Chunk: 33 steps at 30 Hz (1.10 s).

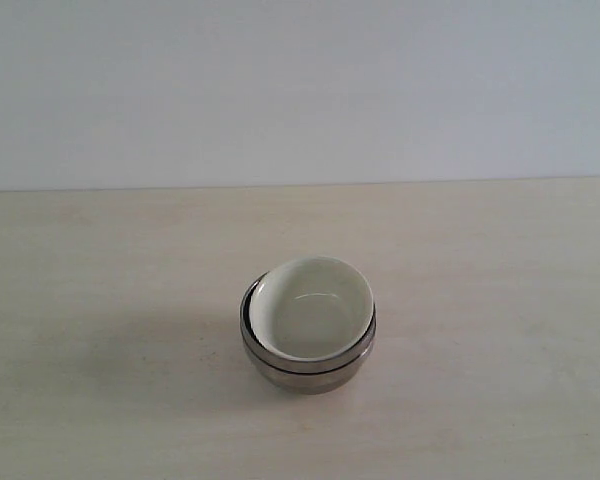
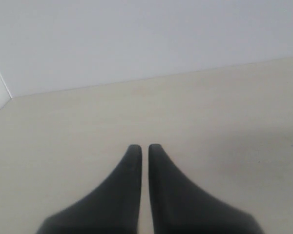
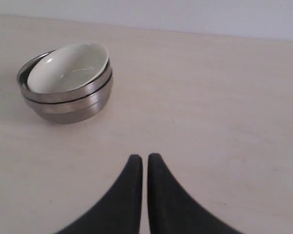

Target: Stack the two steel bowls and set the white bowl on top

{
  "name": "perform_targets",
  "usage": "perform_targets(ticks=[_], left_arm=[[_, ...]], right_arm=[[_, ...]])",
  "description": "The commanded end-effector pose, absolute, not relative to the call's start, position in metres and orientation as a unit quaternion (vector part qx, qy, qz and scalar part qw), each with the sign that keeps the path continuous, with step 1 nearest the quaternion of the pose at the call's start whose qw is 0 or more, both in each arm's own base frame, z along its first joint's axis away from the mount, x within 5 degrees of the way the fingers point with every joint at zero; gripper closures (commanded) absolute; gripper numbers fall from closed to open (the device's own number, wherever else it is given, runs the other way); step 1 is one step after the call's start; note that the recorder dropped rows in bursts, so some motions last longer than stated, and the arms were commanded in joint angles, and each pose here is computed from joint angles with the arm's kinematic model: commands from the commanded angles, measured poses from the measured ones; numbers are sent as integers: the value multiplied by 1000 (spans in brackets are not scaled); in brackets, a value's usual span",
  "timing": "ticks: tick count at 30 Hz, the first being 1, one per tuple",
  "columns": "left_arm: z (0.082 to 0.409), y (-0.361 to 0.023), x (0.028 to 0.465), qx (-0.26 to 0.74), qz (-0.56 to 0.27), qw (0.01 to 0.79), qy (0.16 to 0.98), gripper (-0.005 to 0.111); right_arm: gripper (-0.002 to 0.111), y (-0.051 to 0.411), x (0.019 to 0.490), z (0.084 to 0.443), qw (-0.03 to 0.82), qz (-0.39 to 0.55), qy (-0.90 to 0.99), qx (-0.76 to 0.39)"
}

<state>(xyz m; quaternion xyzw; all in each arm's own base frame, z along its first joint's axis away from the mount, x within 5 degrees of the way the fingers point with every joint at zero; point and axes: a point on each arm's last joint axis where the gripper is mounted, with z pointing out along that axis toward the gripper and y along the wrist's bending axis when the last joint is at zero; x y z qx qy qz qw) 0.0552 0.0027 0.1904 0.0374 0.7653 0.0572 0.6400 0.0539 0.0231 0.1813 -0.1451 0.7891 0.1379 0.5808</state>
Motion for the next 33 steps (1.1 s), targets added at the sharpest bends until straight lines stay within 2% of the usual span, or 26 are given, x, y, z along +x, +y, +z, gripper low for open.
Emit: perform_targets(ticks=[1,11,33], left_arm=[[190,3,55,30,52,644,763,103],[190,3,55,30,52,644,763,103],[190,3,55,30,52,644,763,103]], right_arm=[[108,16,51,183,602,116,783,-104],[108,6,53,182,605,60,794,-20],[108,3,53,181,605,43,795,4]])
